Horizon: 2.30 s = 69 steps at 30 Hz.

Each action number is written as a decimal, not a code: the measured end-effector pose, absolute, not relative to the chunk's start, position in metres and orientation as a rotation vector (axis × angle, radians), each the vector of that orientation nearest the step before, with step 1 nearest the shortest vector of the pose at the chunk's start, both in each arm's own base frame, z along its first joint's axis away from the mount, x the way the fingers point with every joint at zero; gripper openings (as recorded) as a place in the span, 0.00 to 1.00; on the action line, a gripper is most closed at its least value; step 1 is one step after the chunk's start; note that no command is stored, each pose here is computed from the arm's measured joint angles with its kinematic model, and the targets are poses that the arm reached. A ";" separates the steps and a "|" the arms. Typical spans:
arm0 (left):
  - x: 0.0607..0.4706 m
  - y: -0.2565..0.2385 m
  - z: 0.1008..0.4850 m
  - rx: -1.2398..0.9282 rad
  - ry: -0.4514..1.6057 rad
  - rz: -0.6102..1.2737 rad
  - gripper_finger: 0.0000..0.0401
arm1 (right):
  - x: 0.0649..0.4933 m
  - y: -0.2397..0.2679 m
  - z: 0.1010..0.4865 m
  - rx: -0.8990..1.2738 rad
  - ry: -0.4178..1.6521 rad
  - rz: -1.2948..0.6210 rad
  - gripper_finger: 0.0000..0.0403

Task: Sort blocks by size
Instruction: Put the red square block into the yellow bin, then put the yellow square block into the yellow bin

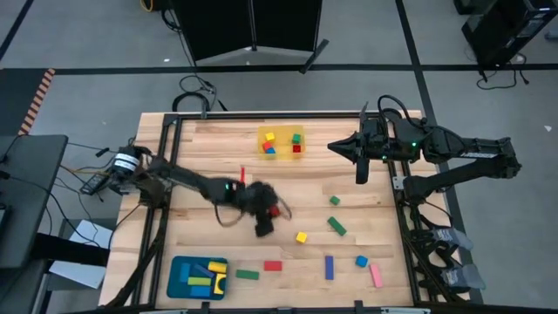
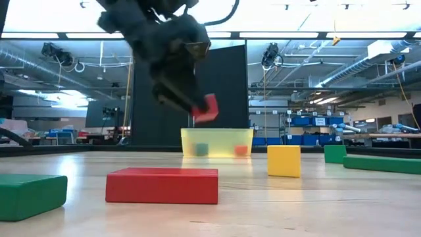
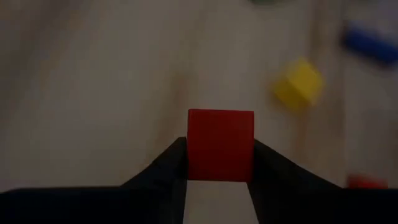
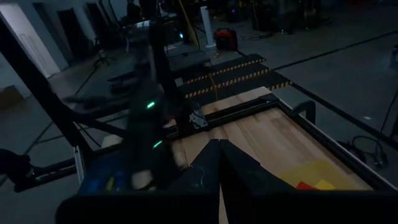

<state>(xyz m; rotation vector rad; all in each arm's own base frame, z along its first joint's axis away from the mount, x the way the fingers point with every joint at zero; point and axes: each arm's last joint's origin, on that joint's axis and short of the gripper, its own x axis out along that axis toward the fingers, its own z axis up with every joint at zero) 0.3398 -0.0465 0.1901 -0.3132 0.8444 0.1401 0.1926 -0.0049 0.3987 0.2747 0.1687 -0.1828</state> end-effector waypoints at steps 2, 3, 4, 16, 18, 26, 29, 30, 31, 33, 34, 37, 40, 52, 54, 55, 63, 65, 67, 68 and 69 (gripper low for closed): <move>0.339 -0.019 0.201 -0.326 0.792 0.222 0.33 | 0.193 -0.005 0.399 0.284 0.163 -0.183 0.04; 0.339 -0.004 0.205 -0.341 0.766 0.268 0.33 | 0.193 -0.005 0.399 0.291 0.163 -0.184 0.04; 0.339 0.013 0.208 -0.359 0.739 0.314 0.33 | 0.193 -0.005 0.399 0.298 0.162 -0.185 0.05; 0.319 0.142 0.214 -0.608 0.539 0.593 0.34 | 0.225 -0.002 0.377 0.322 0.269 -0.227 0.04; 0.316 0.147 0.213 -0.632 0.547 0.579 0.38 | 0.234 0.000 0.370 0.337 0.306 -0.230 0.07; 0.314 0.148 0.213 -0.679 0.572 0.486 0.83 | 0.262 0.001 0.340 0.409 0.444 -0.277 0.15; 0.310 0.143 0.226 -0.678 0.542 0.458 0.87 | 0.262 0.003 0.333 0.436 0.502 -0.294 0.18; 0.308 0.140 0.235 -0.663 0.518 0.447 0.86 | 0.260 0.005 0.330 0.438 0.536 -0.299 0.19; 0.305 0.136 0.245 -0.648 0.485 0.435 0.85 | 0.258 0.007 0.327 0.436 0.573 -0.302 0.20; 0.296 0.129 0.268 -0.622 0.420 0.415 0.81 | 0.250 0.012 0.321 0.433 0.661 -0.326 0.21; 0.290 0.126 0.279 -0.607 0.386 0.405 0.78 | 0.246 0.014 0.318 0.433 0.705 -0.343 0.22; 0.271 0.115 0.311 -0.548 0.294 0.357 0.71 | 0.236 0.022 0.311 0.434 0.820 -0.346 0.25; 0.254 0.101 0.331 -0.504 0.266 0.300 0.64 | 0.238 0.036 0.305 0.423 0.893 -0.257 0.29; 0.246 0.073 0.337 -0.546 0.313 0.234 0.57 | 0.276 0.079 0.243 0.424 1.172 -0.173 0.58; 0.247 0.067 0.337 -0.548 0.319 0.214 0.57 | 0.277 0.085 0.237 0.458 1.198 -0.211 0.63; 0.248 0.065 0.337 -0.546 0.322 0.205 0.57 | 0.276 0.089 0.235 0.470 1.198 -0.233 0.64; 0.249 0.052 0.337 -0.539 0.348 0.158 0.57 | 0.254 0.112 0.224 0.463 1.156 -0.472 0.65; 0.249 0.049 0.337 -0.533 0.348 0.144 0.57 | 0.249 0.116 0.211 0.504 1.174 -0.476 0.64; 0.250 0.046 0.337 -0.523 0.353 0.133 0.57 | 0.244 0.119 0.199 0.558 1.180 -0.476 0.63; 0.250 0.044 0.337 -0.519 0.358 0.126 0.57 | 0.243 0.121 0.195 0.587 1.177 -0.477 0.62; 0.250 0.042 0.336 -0.517 0.363 0.121 0.57 | 0.242 0.122 0.192 0.611 1.170 -0.478 0.62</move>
